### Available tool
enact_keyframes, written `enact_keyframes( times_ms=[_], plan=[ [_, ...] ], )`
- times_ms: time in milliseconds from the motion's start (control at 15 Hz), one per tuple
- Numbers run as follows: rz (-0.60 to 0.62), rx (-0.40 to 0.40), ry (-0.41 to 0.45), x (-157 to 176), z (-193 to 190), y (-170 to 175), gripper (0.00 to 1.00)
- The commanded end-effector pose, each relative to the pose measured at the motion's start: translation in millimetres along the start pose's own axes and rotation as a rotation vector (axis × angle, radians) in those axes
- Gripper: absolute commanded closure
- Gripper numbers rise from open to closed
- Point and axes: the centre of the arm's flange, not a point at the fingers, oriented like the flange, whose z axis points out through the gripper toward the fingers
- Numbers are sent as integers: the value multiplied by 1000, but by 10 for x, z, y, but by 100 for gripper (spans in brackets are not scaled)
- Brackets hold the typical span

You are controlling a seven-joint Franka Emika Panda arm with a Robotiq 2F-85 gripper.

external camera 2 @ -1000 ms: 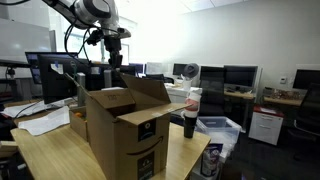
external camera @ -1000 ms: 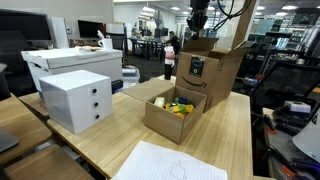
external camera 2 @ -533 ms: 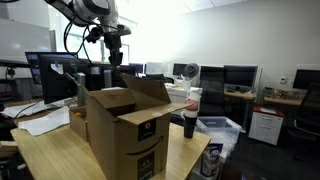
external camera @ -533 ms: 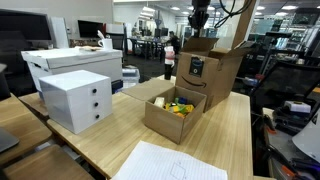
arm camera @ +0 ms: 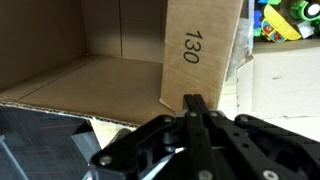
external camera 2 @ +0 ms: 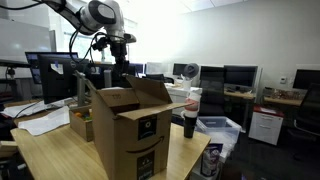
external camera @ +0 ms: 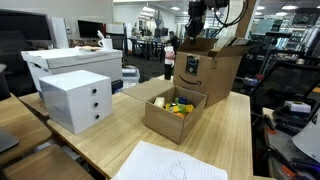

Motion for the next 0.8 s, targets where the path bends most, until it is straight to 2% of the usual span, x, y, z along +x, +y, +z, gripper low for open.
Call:
enact_keyframes(
  times_ms=[0, 267, 733],
  plan=[
    [-46, 18, 20, 207, 127, 34, 99],
    [-81, 14, 30, 382, 150, 10, 98],
    [-96, -3, 87, 462, -75, 40, 98]
  ],
)
